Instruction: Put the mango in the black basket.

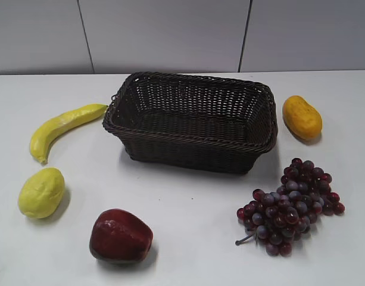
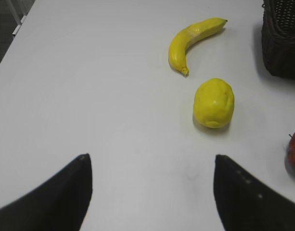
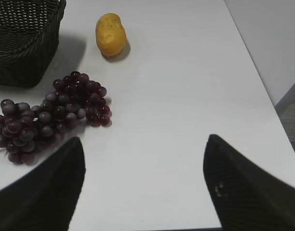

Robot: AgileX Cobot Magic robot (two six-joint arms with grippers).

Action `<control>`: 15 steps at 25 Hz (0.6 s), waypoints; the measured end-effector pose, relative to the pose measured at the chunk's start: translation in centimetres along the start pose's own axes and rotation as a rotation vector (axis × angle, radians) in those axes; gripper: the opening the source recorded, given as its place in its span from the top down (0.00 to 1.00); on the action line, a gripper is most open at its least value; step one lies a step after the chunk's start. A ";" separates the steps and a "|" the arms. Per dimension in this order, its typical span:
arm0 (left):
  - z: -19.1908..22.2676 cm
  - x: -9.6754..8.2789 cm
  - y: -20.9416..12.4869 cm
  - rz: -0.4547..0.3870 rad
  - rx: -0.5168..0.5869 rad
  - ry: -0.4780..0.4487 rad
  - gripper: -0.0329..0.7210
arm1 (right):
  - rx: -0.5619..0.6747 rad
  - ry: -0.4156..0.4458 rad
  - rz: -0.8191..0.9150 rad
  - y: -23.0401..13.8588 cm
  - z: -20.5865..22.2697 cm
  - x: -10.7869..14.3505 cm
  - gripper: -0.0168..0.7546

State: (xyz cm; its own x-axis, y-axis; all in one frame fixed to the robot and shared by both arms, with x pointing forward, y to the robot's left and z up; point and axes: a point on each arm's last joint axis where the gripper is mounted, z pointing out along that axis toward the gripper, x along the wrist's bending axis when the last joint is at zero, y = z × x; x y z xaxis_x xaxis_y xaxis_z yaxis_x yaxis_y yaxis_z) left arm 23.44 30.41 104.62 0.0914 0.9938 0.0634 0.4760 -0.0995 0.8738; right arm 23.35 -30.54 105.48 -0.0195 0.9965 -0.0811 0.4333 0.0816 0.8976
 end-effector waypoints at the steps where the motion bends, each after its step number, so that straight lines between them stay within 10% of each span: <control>1: 0.0 0.0 0.0 0.000 0.000 0.000 0.17 | 0.000 0.000 0.000 0.0 0.0 0.0 0.21; 9: 0.0 0.0 0.0 0.000 0.000 0.000 0.17 | -0.041 -0.001 0.001 0.5 -0.2 0.0 0.21; 15: 0.0 0.0 0.0 0.000 0.000 0.000 0.17 | -0.396 -0.002 -0.002 3.7 0.3 0.0 0.21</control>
State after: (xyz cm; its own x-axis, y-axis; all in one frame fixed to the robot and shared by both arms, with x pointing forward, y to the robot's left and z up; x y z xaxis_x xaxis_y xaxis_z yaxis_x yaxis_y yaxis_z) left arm 23.44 30.41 104.62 0.0914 0.9938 0.0634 0.4760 -0.0995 0.8738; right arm 25.21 -30.20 108.69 -0.0184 0.9964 -0.0833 0.0517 0.0841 0.9951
